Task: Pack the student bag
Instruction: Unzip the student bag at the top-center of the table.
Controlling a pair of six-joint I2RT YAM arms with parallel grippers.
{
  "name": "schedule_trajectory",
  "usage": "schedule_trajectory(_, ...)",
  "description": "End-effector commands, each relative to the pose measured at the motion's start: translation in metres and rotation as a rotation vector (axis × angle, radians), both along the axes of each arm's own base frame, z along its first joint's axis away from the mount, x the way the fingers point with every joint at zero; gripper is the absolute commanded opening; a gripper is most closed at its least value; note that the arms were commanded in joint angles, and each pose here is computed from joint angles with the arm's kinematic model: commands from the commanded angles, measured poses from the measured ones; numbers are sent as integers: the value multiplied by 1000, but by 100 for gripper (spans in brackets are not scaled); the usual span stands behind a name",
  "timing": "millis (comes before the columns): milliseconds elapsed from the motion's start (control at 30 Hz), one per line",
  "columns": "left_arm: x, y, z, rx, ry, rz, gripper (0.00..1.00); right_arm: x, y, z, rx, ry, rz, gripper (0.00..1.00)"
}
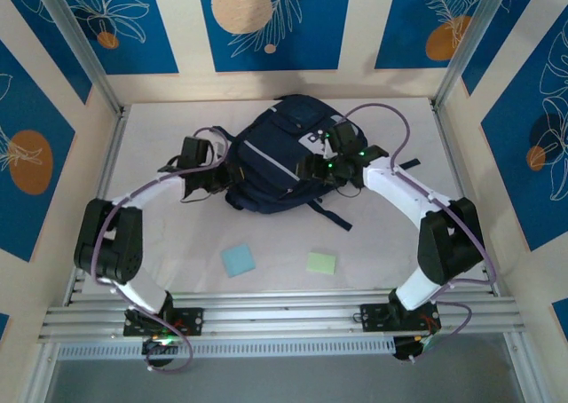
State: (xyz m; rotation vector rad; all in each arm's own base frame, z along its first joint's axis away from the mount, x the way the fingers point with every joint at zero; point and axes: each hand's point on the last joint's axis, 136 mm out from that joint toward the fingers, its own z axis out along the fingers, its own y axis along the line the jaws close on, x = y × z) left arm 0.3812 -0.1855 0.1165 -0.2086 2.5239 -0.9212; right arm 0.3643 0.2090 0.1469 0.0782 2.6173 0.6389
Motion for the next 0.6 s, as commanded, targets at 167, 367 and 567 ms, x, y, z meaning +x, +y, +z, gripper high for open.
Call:
schedule_trajectory(167, -20, -5, 49, 161, -190, -189, 42, 26, 11, -10, 99, 41, -107, 65)
schedule_trajectory(367, -33, -49, 48, 178, -257, -347, 44, 39, 22, -33, 132, 90, -144, 49)
schedule_trajectory(567, -43, -91, 32, 212, -276, -484, 47, 43, 41, -33, 176, 101, -107, 17)
